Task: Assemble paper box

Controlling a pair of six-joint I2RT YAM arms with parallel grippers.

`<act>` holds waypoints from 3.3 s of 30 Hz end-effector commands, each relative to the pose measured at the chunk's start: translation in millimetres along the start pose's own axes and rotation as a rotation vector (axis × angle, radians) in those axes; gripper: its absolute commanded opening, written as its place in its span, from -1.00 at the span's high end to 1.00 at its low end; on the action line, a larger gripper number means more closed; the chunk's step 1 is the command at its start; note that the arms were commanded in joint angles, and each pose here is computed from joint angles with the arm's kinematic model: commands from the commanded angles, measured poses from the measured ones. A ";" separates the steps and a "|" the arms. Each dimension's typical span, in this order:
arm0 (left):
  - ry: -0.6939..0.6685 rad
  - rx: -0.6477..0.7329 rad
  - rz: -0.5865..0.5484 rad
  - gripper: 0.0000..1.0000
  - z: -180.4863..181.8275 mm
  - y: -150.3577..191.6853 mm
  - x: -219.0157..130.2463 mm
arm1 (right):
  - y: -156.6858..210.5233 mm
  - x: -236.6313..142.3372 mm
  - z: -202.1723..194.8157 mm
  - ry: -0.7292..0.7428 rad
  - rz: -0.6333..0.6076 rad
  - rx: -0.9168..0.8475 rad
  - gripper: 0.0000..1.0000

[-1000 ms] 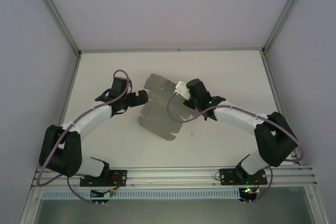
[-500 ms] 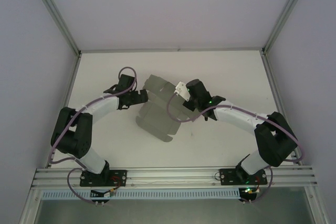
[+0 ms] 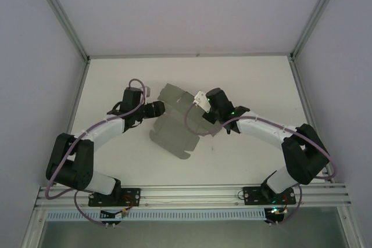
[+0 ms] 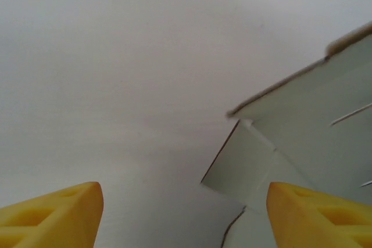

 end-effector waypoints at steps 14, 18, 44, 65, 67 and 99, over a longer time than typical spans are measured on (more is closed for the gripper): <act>0.219 0.016 0.050 0.27 -18.7 -8.4 18.7 | -14.8 -6.0 -1.0 -0.028 -0.033 0.048 1.00; 0.229 0.027 0.034 0.44 -22.3 -5.4 8.4 | -15.3 -5.7 -4.7 -0.008 -0.028 0.063 1.00; 0.235 0.168 0.212 0.49 -72.8 33.9 54.2 | -24.0 -6.9 -3.0 -0.043 -0.050 0.085 1.00; -0.076 0.139 -0.059 -1.00 -56.1 -23.1 -58.5 | -19.8 20.4 -27.3 0.262 0.032 -0.398 1.00; -0.185 0.085 -0.080 -1.00 -36.4 -28.0 -64.3 | -25.4 22.8 -26.2 0.294 -0.005 -0.435 1.00; -0.479 -0.119 -0.070 -1.00 66.0 -63.5 29.4 | -17.2 65.9 1.8 0.586 -0.123 -0.763 1.00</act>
Point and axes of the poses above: each hand's point on the last joint's axis, 136 mm out from that joint toward the fingers, its own x axis out along the fingers, its own z axis along the line the jaws close on, y = z × x, the point moved 5 cm from there along -x, back along the fingers, and after that the axes turned 7 degrees about x, right-handed, at the moved point
